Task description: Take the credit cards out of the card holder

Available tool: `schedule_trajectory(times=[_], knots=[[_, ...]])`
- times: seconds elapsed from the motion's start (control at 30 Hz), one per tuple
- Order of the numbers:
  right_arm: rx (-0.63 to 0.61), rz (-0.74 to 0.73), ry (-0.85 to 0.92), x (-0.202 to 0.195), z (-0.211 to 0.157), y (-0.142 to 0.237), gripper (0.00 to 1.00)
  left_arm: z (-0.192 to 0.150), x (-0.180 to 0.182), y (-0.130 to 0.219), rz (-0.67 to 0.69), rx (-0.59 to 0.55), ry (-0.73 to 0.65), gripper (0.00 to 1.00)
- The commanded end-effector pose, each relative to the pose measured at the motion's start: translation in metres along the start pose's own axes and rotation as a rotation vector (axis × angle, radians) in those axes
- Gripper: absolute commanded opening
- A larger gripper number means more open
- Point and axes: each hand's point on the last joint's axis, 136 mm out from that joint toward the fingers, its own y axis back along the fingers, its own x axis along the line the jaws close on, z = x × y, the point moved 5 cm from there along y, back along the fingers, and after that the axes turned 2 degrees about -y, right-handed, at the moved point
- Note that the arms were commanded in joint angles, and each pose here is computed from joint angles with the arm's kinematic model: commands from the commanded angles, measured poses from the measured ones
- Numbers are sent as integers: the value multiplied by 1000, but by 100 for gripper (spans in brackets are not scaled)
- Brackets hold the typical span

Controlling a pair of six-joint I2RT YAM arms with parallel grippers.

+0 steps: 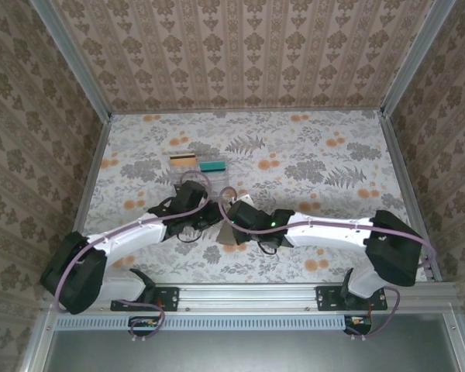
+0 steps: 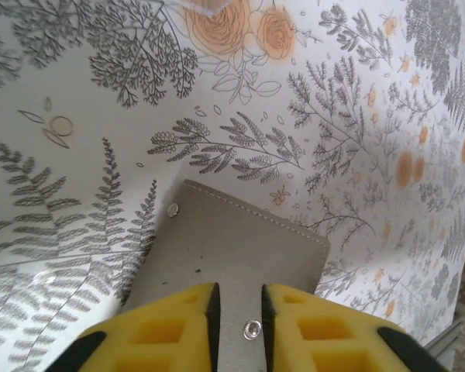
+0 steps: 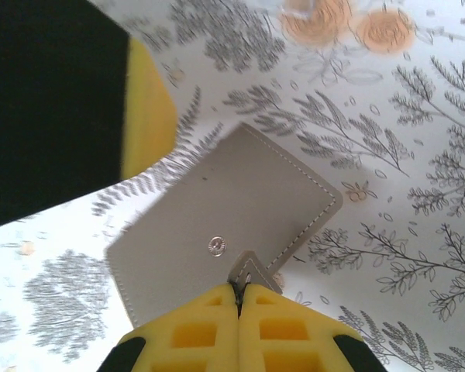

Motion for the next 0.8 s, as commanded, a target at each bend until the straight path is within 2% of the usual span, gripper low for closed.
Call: schedule_trajectory(times=[0.0,0.13,0.23,0.27,0.77], knots=[[-63,116,-33,11,17,18,0,14,1,29,61,-93,-24,35],[-68,194,-45,21,25,25,0,21,9,55,92,-159,-20,59],[-72,230,-48,27,30,26,0,22,14,70,103,-193,-19,85],[-70,228,-47,26,30,25,0,22,16,73,104,-202,-20,90],[-48,63,-149,-47,4,30,0,16,18,71,81,-174,-17,92]])
